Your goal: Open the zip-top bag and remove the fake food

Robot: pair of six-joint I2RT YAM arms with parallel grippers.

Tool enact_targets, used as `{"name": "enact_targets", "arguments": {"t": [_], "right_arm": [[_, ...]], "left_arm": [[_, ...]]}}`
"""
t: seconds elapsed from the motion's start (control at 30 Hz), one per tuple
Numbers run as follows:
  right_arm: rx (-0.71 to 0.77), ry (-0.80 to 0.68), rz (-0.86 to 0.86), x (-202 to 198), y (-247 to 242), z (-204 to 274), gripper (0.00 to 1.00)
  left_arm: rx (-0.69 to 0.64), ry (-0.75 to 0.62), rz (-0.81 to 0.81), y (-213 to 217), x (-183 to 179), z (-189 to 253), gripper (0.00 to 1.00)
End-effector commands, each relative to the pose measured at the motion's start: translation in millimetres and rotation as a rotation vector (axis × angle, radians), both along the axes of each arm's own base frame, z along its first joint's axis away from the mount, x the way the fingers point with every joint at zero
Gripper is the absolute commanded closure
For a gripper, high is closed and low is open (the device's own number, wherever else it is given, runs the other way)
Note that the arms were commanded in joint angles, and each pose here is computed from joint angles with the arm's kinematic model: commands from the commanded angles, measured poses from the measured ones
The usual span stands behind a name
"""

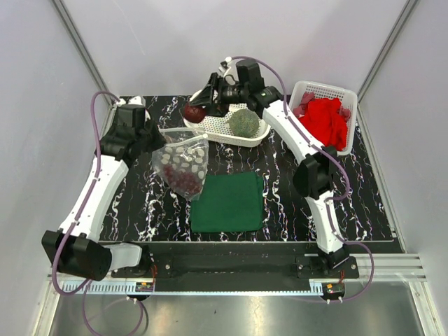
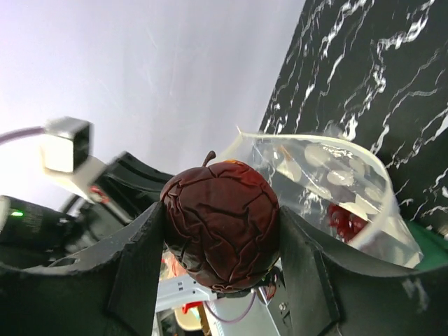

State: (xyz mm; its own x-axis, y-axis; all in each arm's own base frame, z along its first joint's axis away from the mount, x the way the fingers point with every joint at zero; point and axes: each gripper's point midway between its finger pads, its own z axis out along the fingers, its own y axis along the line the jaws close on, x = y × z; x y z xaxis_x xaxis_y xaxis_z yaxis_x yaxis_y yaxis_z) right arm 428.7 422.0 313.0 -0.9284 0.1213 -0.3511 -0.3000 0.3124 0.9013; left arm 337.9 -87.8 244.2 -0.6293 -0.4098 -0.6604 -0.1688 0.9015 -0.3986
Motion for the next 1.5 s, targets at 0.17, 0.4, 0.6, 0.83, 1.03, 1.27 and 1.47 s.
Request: {"name": "enact_targets", "arguments": {"t": [0.17,0.4,0.6,0.83,1.03,1.27,1.47], "right_arm": [[-0.102,0.014,-0.097,35.0,-28.9,-37.0,1.00],[-0.292,0.045,-0.254,102.6,-82.5,-122.5,0.81],[-0.415,0.032,-0.284,122.2,-109.5,-166.9,0.36],[-0.458,-0.012,-0.290,110.1,-122.2,-135.6,0.07],[-0.436,-0.088,-0.192,57.9,-92.6,-75.0,0.11],[-0.370,-0.231,0.015,-18.1,-0.5,-40.9,0.29],[-0.328,-0.214,0.089,-39.4,35.5,-51.3,0.59]], "left_arm": [[0.080,-0.119,0.006,19.2,15.2,44.2,1.00],[0.158,-0.151,0.038,35.4,9.7,53.9,1.00],[0.122,-0.125,-0.009,25.2,29.4,45.1,1.00],[0.137,-0.107,-0.019,24.3,39.5,39.1,1.00],[0.070,-0.089,-0.070,8.0,45.5,30.0,1.00],[0.049,-0.101,-0.087,2.3,48.7,34.1,1.00],[0.035,-0.107,-0.092,0.0,47.4,34.3,1.00]]}}
